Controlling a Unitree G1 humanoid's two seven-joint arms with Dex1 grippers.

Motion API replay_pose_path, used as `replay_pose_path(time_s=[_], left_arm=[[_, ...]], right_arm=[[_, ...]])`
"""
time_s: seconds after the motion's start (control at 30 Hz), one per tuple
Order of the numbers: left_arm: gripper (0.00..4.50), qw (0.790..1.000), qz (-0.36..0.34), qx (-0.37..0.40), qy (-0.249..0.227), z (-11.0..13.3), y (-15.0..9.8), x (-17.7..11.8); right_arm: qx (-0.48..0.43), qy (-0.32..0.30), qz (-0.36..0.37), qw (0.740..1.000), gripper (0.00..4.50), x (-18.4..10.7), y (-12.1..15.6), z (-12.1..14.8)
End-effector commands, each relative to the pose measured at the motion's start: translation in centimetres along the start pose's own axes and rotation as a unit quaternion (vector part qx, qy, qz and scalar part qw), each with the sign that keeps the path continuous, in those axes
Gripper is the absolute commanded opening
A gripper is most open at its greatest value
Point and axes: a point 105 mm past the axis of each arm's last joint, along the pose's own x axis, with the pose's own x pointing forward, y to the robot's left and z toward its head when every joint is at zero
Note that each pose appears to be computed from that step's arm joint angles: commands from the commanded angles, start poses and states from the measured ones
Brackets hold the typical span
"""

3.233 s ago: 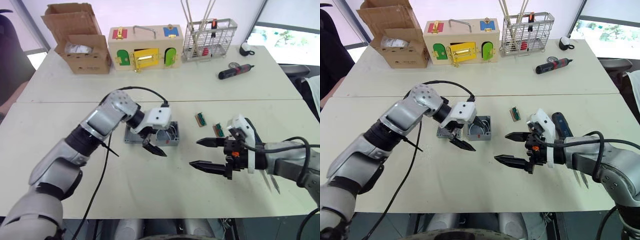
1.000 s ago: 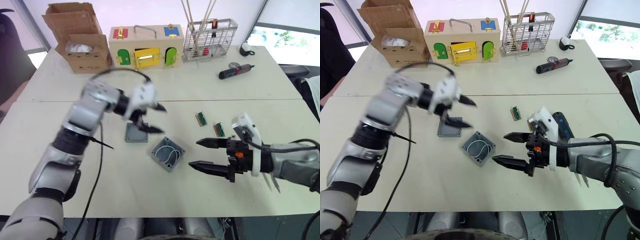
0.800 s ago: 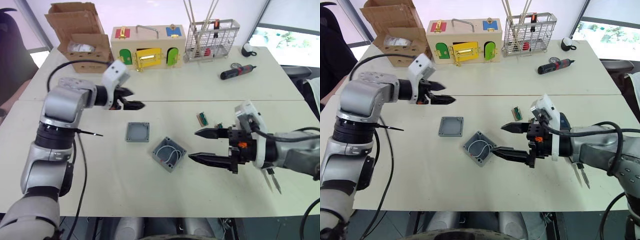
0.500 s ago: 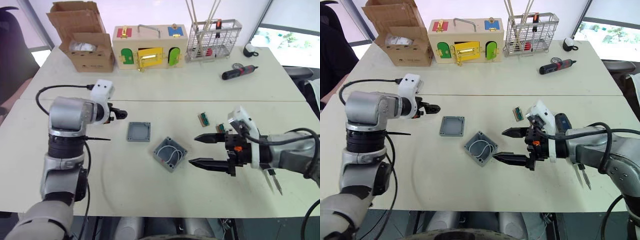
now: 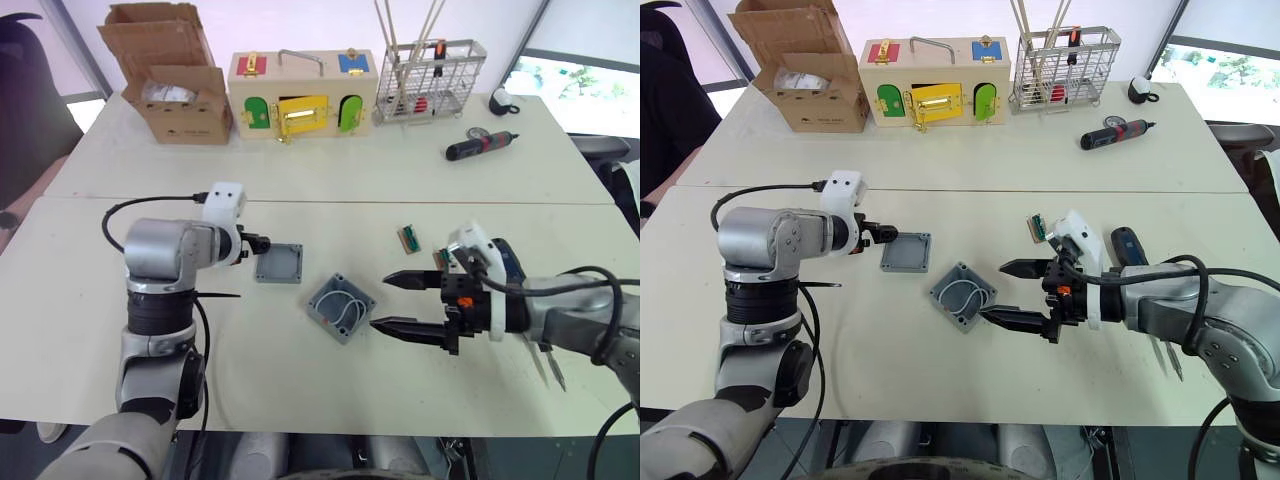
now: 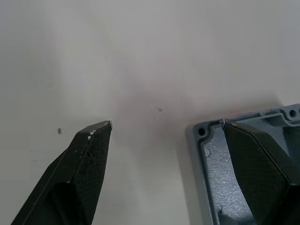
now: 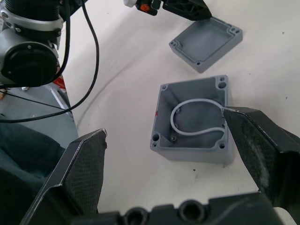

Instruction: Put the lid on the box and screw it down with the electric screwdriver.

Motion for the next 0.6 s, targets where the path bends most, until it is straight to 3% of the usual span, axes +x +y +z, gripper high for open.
replay_pose_path(time_s=[0.03, 0.27, 0.6], left_arm=[[3.86, 1.0, 0.009, -0.001, -0.003, 0.7, 0.7, -0.5], [3.86, 1.0, 0.0, 0.007, -0.009, 1.7, 0.5, -0.9], [3.86, 1.0, -0.008, 0.019, 0.011, 0.0, -0.1, -0.4]], right_arm=[[-0.02, -0.021, -0.003, 1.0, 4.5, -0.3, 0.5, 1.0], [-0.019, -0.022, -0.007, 1.0, 4.5, -0.4, 0.5, 1.2], [-0.019, -0.022, -0.008, 1.0, 4.5, -0.4, 0.5, 1.3]])
